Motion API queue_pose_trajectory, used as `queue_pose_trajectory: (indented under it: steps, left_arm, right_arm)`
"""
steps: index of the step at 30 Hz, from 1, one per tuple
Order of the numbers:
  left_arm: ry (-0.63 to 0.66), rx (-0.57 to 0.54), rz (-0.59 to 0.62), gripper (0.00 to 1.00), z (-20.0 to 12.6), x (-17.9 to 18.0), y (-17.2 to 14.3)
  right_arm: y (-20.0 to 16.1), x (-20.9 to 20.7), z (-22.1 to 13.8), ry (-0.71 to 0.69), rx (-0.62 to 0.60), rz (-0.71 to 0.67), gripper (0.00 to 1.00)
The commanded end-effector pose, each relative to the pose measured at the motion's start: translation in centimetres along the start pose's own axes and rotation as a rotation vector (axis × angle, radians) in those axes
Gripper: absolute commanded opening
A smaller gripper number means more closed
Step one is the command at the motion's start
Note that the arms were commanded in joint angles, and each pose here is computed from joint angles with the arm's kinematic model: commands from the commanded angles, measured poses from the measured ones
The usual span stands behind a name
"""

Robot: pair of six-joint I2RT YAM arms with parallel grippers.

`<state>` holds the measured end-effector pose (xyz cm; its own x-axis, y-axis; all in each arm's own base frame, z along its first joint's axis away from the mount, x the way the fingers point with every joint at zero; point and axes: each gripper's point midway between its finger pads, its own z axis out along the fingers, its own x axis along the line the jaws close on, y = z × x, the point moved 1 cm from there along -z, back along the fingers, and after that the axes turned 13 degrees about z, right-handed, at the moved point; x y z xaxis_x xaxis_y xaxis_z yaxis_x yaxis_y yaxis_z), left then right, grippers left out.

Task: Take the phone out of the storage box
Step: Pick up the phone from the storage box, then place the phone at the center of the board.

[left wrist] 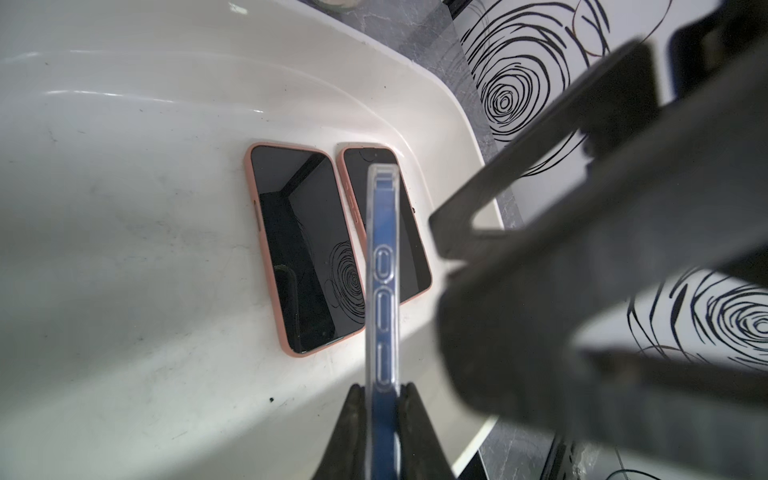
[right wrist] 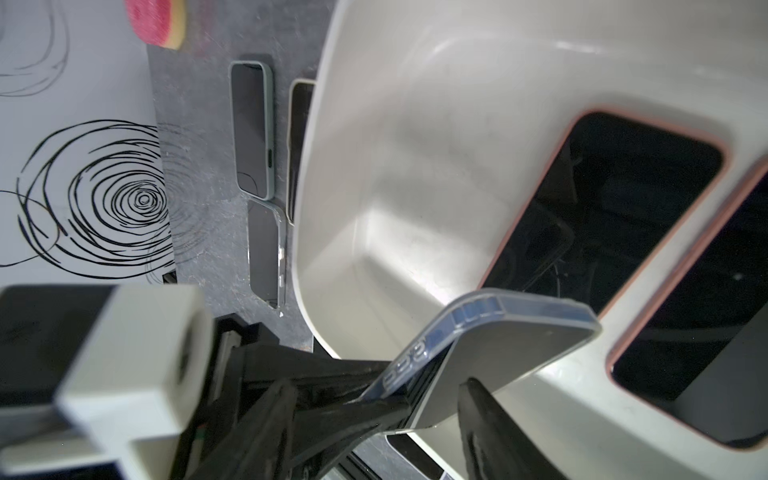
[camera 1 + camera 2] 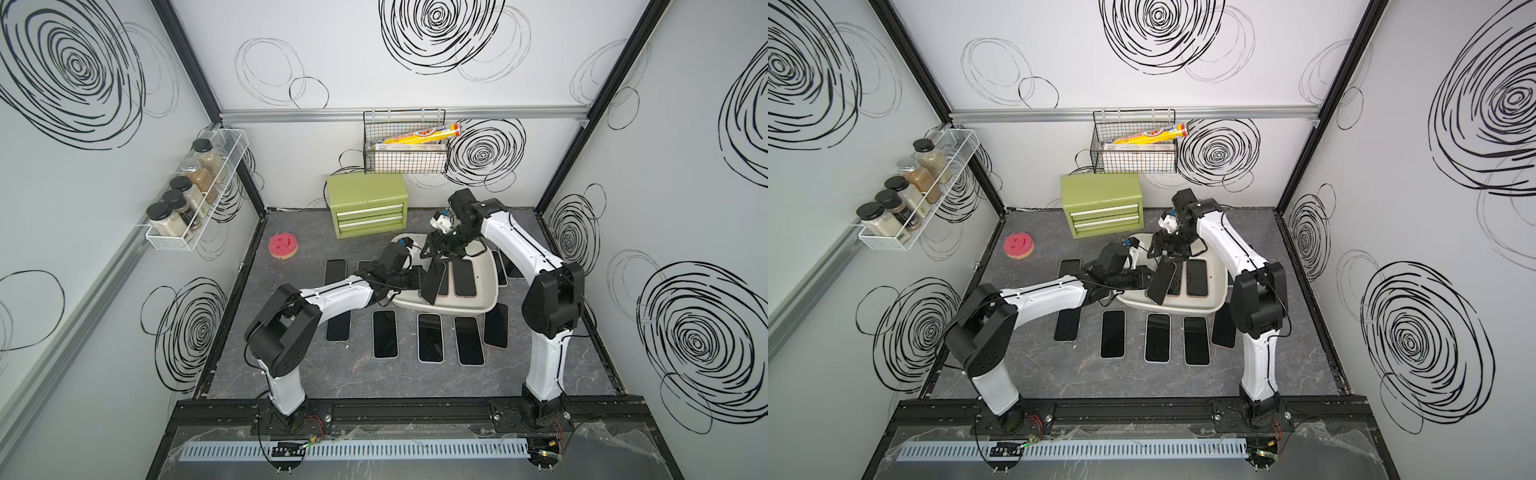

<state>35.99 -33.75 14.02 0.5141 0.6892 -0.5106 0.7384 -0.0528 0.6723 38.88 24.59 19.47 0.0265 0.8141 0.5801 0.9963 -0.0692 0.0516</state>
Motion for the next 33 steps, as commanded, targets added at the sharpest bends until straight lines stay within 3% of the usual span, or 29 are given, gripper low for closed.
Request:
queue_pose_trajectory:
  steps: [1, 9, 17, 25, 33]
  left_arm:
    - [-0.081, -0.101, 0.015, 0.00, -2.0, -1.7, 2.8]
    - [-0.069, -0.164, -0.046, 0.00, -4.8, 0.6, 4.1]
    - [-0.054, -0.289, -0.124, 0.00, -10.1, 4.0, 6.7]
    - [0.071, -0.404, -0.185, 0.00, -16.9, 9.2, 8.5]
    - [0.209, -0.451, -0.218, 0.00, -21.6, 14.2, 7.5]
  right_arm:
    - [1.7, 1.0, -2.5, 0.014, -0.091, -0.002, 0.73]
    - [2.1, -1.4, -4.2, 0.007, -0.140, 0.061, 0.78]
    - [1.7, -2.4, -4.0, 0.011, -0.138, 0.070, 0.78]
    - [1.8, -2.4, -3.6, 0.020, -0.127, 0.067, 0.77]
    - [1.9, -2.6, -3.1, 0.020, -0.107, 0.060, 0.76]
